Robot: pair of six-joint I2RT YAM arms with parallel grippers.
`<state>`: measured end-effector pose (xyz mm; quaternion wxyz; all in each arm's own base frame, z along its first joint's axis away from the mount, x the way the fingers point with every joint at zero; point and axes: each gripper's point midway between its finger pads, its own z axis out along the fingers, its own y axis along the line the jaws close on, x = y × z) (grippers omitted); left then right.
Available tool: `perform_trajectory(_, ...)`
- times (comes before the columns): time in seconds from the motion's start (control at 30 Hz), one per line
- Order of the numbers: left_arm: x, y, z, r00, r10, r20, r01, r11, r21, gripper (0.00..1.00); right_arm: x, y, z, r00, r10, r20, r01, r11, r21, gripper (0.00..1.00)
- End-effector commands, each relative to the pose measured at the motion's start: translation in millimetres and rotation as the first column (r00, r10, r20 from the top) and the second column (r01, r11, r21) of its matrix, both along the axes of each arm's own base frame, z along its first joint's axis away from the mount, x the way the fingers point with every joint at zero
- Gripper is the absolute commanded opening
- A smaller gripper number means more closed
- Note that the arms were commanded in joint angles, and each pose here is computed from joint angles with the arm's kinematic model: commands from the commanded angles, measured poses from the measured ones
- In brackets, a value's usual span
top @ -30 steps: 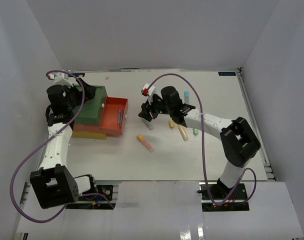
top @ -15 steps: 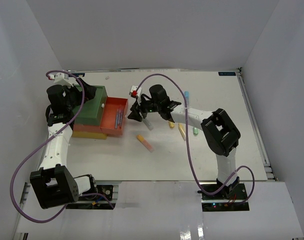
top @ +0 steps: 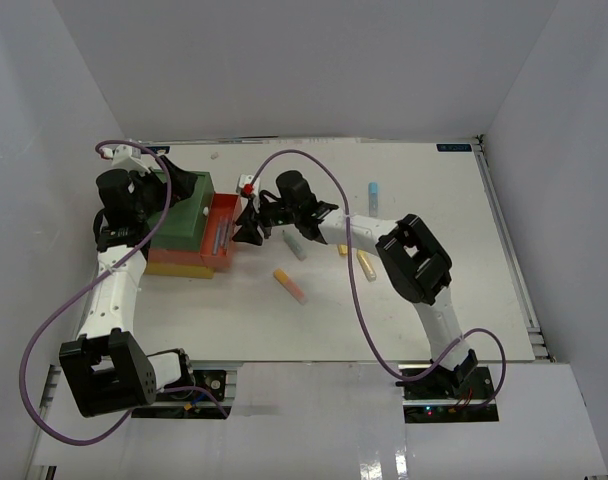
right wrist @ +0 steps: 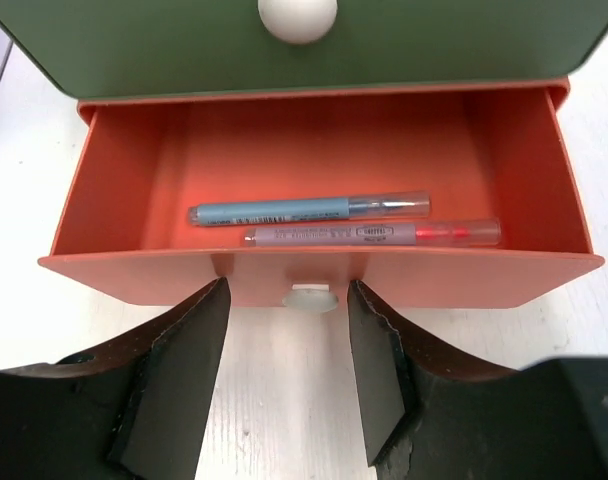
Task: Sort the stationery into containers
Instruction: Close the drawer in the storage box.
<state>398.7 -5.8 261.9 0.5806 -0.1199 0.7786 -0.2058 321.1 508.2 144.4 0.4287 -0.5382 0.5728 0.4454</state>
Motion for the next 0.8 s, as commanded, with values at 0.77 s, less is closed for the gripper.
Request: perform_trajectory(0.77, -16.5, -25.1, -52.6, 0.980, -0.066, -0.187, 0.055, 0.996, -0.065, 0.98, -10.5, 78.9, 61.6, 0.989, 0.132, 0.068, -0.147, 0.939, 0.310, 0.61)
